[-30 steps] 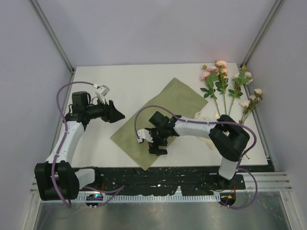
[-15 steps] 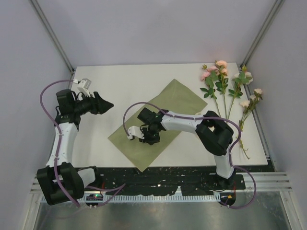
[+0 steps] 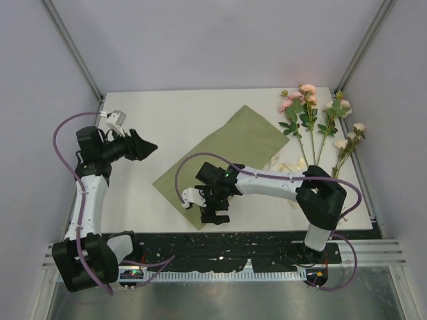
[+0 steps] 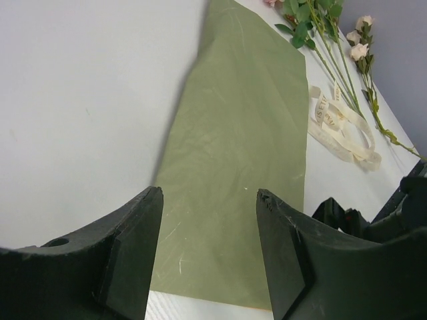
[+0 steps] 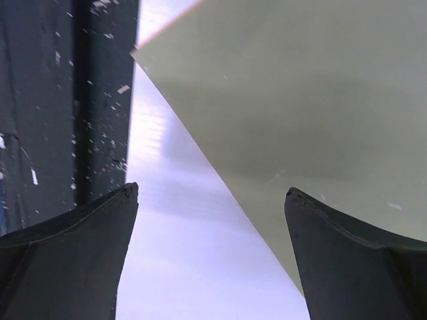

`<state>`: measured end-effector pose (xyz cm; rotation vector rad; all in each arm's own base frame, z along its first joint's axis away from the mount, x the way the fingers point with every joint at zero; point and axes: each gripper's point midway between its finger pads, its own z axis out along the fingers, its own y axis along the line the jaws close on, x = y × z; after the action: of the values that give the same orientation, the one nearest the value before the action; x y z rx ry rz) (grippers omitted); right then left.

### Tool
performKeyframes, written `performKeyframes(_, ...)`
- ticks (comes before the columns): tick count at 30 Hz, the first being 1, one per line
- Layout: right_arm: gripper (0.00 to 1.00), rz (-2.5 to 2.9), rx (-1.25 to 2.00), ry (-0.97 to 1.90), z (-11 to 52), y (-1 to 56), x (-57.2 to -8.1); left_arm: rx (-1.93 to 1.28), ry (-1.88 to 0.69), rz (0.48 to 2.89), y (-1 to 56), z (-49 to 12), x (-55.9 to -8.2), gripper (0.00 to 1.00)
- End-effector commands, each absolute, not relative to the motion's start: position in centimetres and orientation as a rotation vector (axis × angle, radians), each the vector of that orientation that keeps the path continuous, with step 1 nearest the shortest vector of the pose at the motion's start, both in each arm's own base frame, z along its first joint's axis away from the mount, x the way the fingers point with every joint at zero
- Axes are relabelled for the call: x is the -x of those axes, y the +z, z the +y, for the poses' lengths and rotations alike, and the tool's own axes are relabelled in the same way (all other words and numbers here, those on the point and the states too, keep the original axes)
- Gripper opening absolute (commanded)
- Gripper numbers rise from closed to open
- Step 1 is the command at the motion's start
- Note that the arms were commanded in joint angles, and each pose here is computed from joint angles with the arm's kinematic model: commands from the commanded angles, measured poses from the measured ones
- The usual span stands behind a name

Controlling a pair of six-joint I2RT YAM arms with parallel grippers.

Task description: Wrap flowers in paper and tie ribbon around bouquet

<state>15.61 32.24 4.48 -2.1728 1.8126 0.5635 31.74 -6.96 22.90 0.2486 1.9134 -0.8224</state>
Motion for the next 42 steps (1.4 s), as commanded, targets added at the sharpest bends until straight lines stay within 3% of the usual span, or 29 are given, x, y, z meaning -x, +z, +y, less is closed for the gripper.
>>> performKeyframes(1, 0.95, 1.836, 2.241, 0.524, 33.0, 3.1, -14.6, -0.291, -0.784, 1.834, 24.8, -6.7, -32.3, 0.62)
performKeyframes(11, 0.97, 1.973, 2.261, 0.326, 33.4, -1.6, -17.0, -0.274, -0.765, 1.816, 25.5, -6.0, -32.4, 0.62)
performKeyframes(12, 0.92, 1.986, 2.272, 0.324, 33.2, -2.0, -16.9, -0.266, -0.759, 1.811, 25.6, -5.7, -32.4, 0.62)
performKeyframes(13, 0.78, 2.026, 2.288, 0.304, 32.6, -2.9, -16.7, -0.257, -0.757, 1.809, 25.6, -5.5, -32.6, 0.61)
performKeyframes(14, 0.72, 2.040, 2.294, 0.301, 32.5, -3.2, -16.6, -0.250, -0.751, 1.804, 25.7, -5.3, -32.7, 0.61)
performKeyframes(15, 0.57, 2.089, 2.301, 0.267, 31.8, -4.2, -16.5, -0.245, -0.743, 1.795, 25.9, -5.0, -32.8, 0.61)
performKeyframes(16, 0.51, 2.111, 2.300, 0.233, 31.4, -4.6, -16.6, -0.236, -0.741, 1.795, 25.9, -4.8, -32.9, 0.61)
performKeyframes(20, 0.09, 2.204, 2.278, 0.158, 30.6, -6.0, -16.5, -0.213, -0.732, 1.785, 26.1, -4.1, -33.3, 0.60)
performKeyframes(21, 0.06, 2.209, 2.275, 0.157, 30.6, -6.0, -16.5, -0.215, -0.728, 1.781, 26.3, -4.0, -33.3, 0.60)
performKeyframes(26, 0.06, 2.195, 2.231, 0.359, 32.0, -3.0, -15.4, -0.326, -0.778, 1.754, 26.3, -5.2, -32.0, 0.60)
performKeyframes(32, 0.06, 2.092, 1.984, 0.730, 34.9, 6.6, -17.7, -0.410, -0.723, 1.748, 25.1, -5.3, -30.7, 0.58)
performKeyframes(37, 0.06, 2.079, 1.737, 0.796, 35.0, 10.7, -22.3, -0.203, -0.824, 1.765, 25.4, -5.5, -30.5, 0.58)
performKeyframes(42, 0.06, 2.056, 1.479, 0.733, 35.8, 14.5, -27.5, 0.083, -0.917, 1.791, 24.4, -6.4, -29.0, 0.64)
